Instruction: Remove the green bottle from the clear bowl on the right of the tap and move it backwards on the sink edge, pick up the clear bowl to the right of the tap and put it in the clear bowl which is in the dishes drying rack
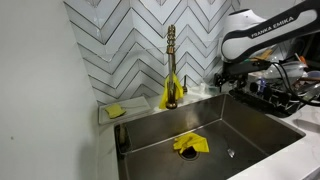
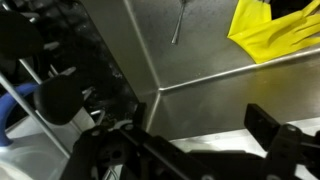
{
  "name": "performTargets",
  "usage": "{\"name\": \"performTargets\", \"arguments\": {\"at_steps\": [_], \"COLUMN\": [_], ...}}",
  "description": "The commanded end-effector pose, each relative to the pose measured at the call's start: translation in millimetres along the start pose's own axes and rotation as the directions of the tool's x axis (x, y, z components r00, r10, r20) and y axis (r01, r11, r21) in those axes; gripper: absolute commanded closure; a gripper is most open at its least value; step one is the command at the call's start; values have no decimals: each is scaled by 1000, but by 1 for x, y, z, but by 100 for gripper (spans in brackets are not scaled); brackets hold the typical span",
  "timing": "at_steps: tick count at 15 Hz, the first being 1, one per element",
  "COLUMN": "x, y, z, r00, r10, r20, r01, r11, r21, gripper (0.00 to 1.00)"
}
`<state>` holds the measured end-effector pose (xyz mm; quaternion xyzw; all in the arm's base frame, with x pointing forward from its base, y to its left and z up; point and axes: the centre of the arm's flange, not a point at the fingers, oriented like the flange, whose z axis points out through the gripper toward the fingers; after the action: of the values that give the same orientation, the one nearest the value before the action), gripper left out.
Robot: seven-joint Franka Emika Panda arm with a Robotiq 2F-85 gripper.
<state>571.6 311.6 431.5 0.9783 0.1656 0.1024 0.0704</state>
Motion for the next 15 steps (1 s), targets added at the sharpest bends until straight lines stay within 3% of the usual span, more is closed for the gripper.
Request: {"name": "performTargets", "arguments": {"at_steps": [1, 3, 4, 8, 12, 15], "x": [20, 27, 19, 24, 41, 50], "y": [-9, -14, -8, -14, 0, 11], "z": [5, 1, -1, -4, 0, 7], "r00": [997, 988, 995, 991, 967, 956], "r10": [-10, -38, -10, -21, 57, 92], "r20": [-76, -149, -102, -133, -247, -278], "r01": [11, 41, 13, 25, -45, -69], "r11": [1000, 999, 1000, 999, 997, 993], "r21": [4, 15, 23, 28, 57, 91], "gripper": [0, 0, 0, 0, 0, 0]}}
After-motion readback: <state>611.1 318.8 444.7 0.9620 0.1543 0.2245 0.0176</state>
